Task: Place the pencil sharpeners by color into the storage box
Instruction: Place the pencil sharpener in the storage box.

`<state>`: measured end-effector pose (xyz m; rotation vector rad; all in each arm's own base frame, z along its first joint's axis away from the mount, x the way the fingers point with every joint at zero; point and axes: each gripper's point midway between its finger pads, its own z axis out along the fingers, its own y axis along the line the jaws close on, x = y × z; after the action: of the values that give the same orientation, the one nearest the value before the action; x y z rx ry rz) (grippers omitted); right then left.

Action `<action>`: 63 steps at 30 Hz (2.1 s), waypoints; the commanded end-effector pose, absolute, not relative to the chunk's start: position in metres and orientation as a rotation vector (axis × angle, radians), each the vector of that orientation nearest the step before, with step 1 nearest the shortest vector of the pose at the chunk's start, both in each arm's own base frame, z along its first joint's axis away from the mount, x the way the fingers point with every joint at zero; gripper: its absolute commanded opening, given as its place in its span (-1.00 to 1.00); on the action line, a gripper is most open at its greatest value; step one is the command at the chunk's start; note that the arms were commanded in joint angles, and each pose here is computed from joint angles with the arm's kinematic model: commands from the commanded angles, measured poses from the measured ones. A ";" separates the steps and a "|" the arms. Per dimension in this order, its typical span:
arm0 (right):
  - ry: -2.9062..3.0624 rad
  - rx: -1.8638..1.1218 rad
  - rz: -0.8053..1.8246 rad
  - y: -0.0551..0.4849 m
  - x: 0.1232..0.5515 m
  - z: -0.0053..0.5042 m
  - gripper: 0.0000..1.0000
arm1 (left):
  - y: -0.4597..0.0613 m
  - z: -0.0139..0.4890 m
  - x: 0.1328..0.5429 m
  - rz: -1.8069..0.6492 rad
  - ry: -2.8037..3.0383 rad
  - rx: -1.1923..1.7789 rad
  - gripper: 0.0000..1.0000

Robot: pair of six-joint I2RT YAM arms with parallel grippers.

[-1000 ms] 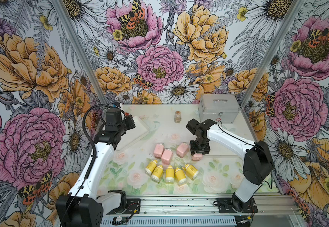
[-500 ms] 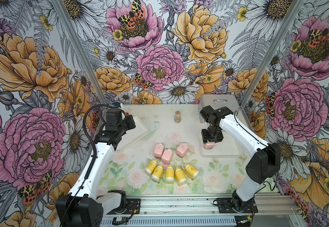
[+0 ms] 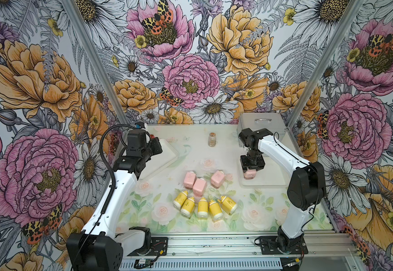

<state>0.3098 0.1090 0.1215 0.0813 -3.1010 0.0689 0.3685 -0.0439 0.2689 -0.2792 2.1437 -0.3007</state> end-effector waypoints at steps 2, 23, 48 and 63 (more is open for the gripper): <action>-3.102 0.075 0.038 0.111 0.315 0.108 -0.29 | -0.045 0.272 0.368 -0.282 2.135 -0.254 -1.00; -3.057 0.038 -0.009 0.113 0.308 0.073 -0.27 | -0.048 0.270 0.368 -0.263 2.144 -0.239 -1.00; -3.034 -0.014 0.007 0.108 0.303 0.053 0.22 | -0.050 0.268 0.367 -0.248 2.153 -0.227 -1.00; -3.098 -0.025 -0.033 0.110 0.306 0.078 0.56 | -0.051 0.269 0.367 -0.253 2.151 -0.225 -1.00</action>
<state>0.2998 0.1103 0.0598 -0.0006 -3.0374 -0.0006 0.3677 -0.0516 0.2680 -0.2482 2.1487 -0.2813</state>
